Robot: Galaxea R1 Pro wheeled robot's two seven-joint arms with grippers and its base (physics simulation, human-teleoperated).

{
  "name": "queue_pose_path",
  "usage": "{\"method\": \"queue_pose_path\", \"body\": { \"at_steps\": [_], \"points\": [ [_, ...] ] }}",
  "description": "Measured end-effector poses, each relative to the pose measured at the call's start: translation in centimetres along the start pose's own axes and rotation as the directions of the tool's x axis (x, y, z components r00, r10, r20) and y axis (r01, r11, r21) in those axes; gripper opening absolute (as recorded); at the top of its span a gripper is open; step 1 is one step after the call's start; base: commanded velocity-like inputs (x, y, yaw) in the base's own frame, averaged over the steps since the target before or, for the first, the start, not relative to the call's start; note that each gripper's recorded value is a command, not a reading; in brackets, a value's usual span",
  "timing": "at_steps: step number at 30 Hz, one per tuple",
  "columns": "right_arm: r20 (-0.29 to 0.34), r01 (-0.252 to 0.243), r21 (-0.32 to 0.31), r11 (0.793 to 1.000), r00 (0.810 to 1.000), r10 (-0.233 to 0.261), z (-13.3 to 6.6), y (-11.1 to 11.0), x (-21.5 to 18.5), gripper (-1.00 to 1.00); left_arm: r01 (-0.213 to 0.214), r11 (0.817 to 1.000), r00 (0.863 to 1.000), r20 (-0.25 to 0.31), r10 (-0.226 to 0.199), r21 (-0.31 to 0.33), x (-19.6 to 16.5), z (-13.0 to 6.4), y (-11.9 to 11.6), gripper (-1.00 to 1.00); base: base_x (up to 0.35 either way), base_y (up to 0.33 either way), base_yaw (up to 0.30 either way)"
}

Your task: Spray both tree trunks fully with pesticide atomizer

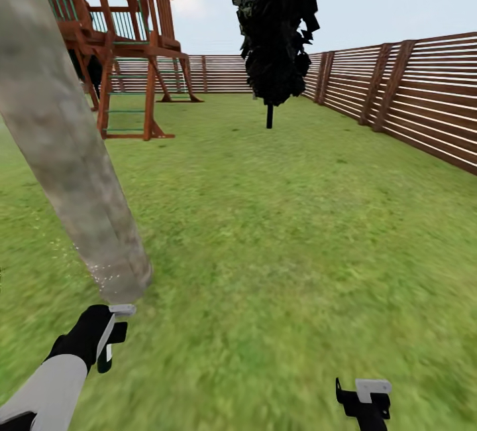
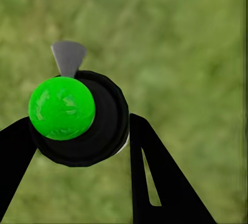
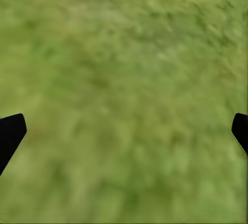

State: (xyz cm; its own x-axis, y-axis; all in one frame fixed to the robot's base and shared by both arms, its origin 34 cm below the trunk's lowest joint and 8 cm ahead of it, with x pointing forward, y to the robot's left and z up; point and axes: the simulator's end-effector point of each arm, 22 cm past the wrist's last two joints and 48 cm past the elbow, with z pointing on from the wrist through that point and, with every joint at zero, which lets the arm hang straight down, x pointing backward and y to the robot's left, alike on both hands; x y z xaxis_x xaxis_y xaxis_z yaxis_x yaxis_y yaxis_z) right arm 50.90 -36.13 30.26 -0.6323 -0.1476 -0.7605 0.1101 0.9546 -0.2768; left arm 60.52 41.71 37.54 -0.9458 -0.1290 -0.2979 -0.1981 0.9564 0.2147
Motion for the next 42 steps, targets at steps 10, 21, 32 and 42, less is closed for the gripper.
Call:
{"method": "queue_pose_path", "body": {
  "at_steps": [10,21,32,42],
  "points": [
    [-0.009,0.000,-0.006,1.000,1.000,0.000,-0.2,0.3,0.4,1.00,0.017,1.000,1.000,0.001,-0.017,0.013,-0.1,0.0,-0.3,-1.00,0.037,-0.196,0.271],
    [-0.020,-0.008,-0.021,1.000,1.000,0.007,-0.6,1.7,0.9,1.00,0.085,0.992,0.985,0.140,-0.098,0.098,-12.8,-6.7,-2.6,-1.00,0.000,-0.002,0.126],
    [-0.023,-0.007,-0.023,1.000,1.000,0.007,-0.7,1.8,1.0,1.00,0.085,0.996,0.978,0.190,-0.088,0.023,-17.0,-9.3,2.8,-1.00,0.000,0.000,0.000],
    [-0.023,-0.007,-0.022,1.000,1.000,0.007,-0.7,1.8,1.0,1.00,0.124,0.992,0.975,0.186,-0.122,0.001,-17.6,-9.8,6.4,-1.00,0.000,0.000,0.004]
  ]
}}
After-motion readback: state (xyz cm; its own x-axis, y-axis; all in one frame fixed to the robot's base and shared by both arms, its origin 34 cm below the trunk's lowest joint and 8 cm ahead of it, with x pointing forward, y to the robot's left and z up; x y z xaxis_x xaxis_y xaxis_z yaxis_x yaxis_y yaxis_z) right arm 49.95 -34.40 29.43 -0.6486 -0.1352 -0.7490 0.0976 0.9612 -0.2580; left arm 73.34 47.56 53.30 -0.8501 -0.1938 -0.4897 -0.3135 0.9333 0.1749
